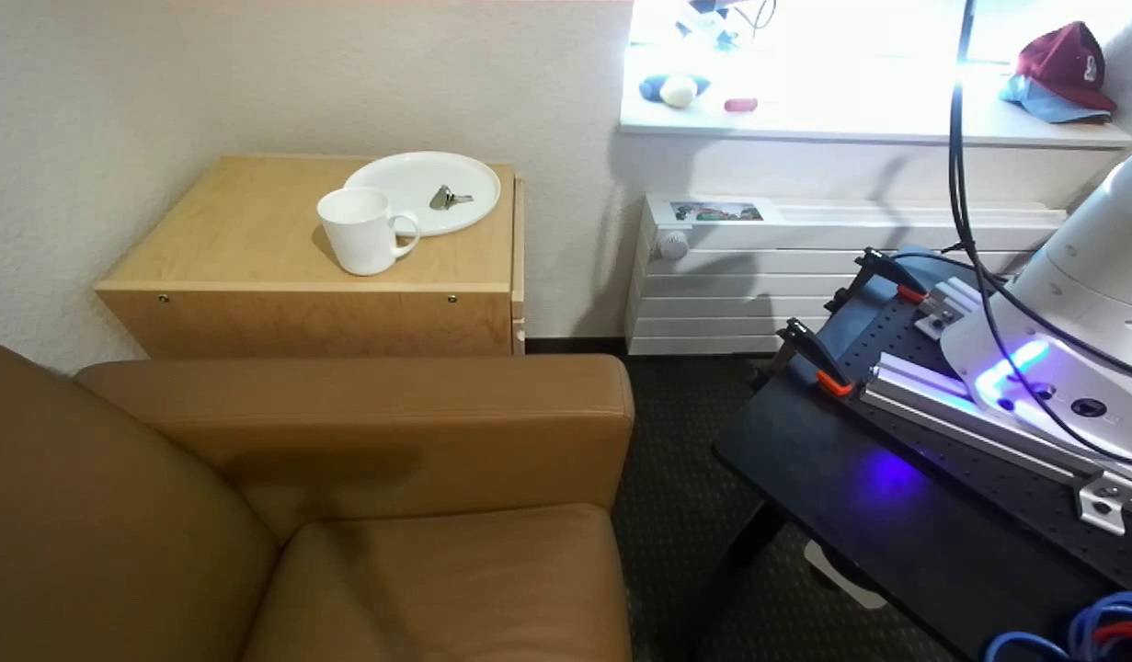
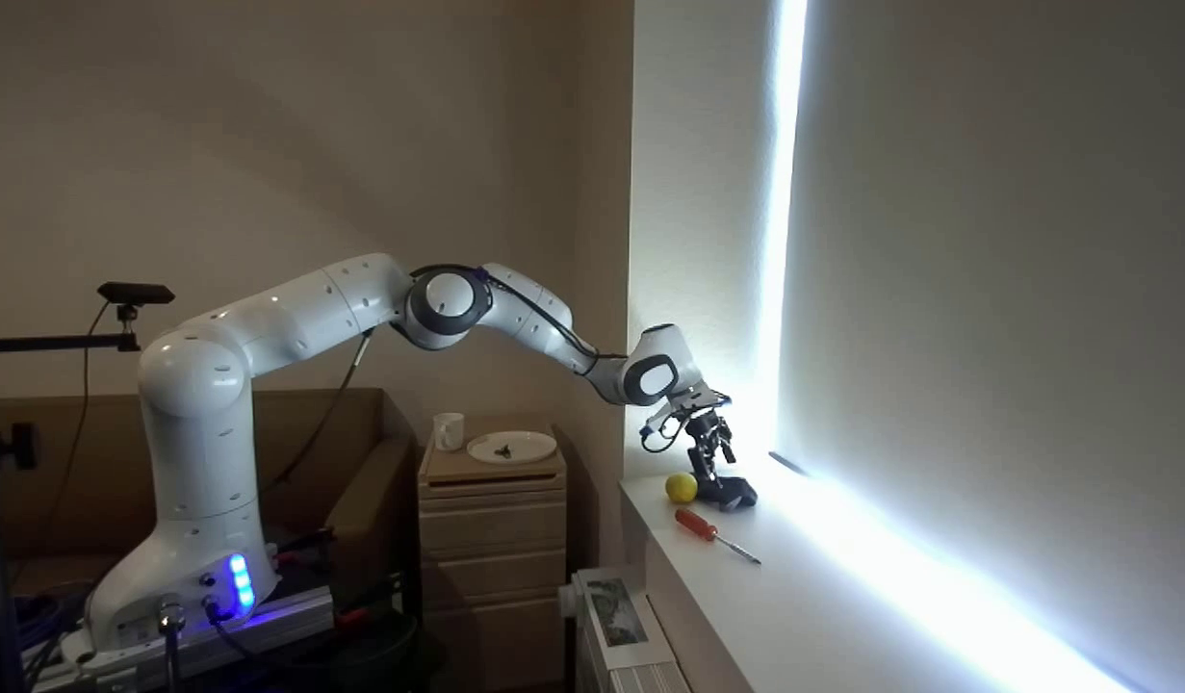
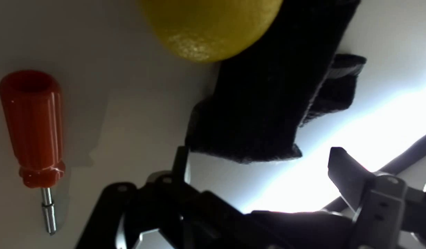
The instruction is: Put the sock on the windowsill on the armrest
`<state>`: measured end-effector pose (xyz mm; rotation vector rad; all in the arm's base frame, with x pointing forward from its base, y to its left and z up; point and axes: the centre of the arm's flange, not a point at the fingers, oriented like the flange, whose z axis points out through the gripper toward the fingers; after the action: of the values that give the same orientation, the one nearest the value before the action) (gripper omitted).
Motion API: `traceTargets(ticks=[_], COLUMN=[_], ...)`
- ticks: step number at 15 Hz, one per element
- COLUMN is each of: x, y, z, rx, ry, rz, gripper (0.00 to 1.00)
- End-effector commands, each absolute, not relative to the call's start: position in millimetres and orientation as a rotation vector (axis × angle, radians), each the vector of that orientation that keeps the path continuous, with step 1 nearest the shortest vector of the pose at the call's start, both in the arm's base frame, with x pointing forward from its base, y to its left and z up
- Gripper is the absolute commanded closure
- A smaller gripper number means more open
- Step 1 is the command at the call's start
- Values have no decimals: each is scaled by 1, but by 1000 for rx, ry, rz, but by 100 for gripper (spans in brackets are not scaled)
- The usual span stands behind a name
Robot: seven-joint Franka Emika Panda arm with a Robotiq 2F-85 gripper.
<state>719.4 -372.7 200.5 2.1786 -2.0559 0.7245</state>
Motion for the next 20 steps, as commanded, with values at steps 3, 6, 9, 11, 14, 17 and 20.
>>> traceTargets(ticks=[3, 6, 9, 11, 14, 17, 20], x=[717, 725, 727, 727, 727, 727, 728], y=[-381, -379, -372, -372, -374, -374, -373], z=[194, 183, 170, 163, 159, 158, 160], rx=[2127, 2161, 2161, 2160, 2156, 2147, 2136], ry=[-2059, -2060, -2044, -2051, -2061, -2067, -2082], rz=[687, 627, 611, 604, 608, 610, 624], gripper=[0, 0, 0, 25, 41, 62, 83])
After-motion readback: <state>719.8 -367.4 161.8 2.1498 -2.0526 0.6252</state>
